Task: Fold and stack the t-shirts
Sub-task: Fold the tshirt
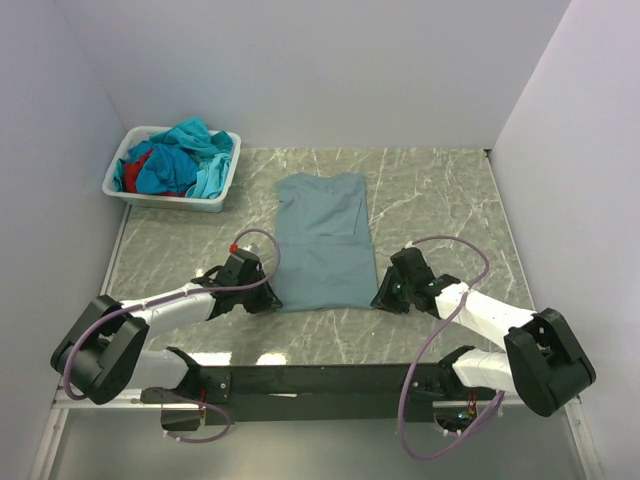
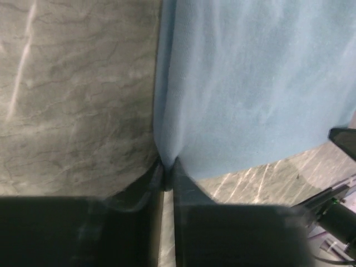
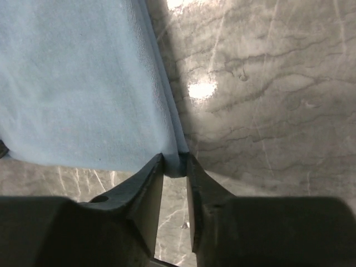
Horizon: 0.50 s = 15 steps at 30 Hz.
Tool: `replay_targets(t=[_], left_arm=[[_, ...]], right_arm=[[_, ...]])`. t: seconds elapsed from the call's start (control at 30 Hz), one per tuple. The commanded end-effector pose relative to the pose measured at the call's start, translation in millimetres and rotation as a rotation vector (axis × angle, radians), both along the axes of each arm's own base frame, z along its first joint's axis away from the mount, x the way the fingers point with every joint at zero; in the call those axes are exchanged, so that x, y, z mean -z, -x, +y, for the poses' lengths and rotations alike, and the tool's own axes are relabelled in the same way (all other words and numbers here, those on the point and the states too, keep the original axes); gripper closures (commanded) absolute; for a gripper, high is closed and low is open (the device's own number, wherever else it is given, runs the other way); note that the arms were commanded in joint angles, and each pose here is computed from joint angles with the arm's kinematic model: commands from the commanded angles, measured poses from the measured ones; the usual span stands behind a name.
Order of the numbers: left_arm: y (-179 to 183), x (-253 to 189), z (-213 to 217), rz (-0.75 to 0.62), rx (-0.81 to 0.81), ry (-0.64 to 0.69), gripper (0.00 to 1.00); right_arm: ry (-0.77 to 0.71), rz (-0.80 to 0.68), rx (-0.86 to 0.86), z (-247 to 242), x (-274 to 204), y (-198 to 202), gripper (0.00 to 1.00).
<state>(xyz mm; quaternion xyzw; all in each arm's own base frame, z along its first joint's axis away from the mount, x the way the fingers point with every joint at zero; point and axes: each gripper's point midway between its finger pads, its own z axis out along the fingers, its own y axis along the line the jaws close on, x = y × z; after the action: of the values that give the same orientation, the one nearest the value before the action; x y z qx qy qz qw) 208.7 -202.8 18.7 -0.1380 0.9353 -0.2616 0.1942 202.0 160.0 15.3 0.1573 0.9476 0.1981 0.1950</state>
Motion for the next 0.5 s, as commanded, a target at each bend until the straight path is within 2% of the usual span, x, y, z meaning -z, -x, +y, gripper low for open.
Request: replay_targets(t=[0.0,0.03,0.13,0.17,0.33,0.47], left_arm=[[4.3,12.7,8.3,0.021,0.005,-0.059,0.99],[5.4,13.3,9.4,0.027,0.006,-0.066,0.99],[2.7,8.2,10.0,0.014,0.012,-0.076,0.99],[2.7,6.8,9.9,0.011,0.018,-0.077,0.99],[7.7,-10.3,5.9,-0.016,0.049,-0.037,0.99],[21.2,-22.5,4.4,-0.036,0.075,-0.023,0.99]], right_arm=[[0.006,0.004,0.0,-0.2,6.7,1.5,0.73],[0.012,0.001,0.002,-1.1,6.6,0.7,0.75],[0.024,-0.011,0.007,-2.6,4.0,-2.7,0.96],[0.024,-0.011,0.009,-3.0,2.8,-2.8,1.0],[0.011,-0.003,-0.011,-5.7,-8.2,11.6,1.0],[-0.02,0.059,-0.026,-10.5,-7.2,43.1,1.0]])
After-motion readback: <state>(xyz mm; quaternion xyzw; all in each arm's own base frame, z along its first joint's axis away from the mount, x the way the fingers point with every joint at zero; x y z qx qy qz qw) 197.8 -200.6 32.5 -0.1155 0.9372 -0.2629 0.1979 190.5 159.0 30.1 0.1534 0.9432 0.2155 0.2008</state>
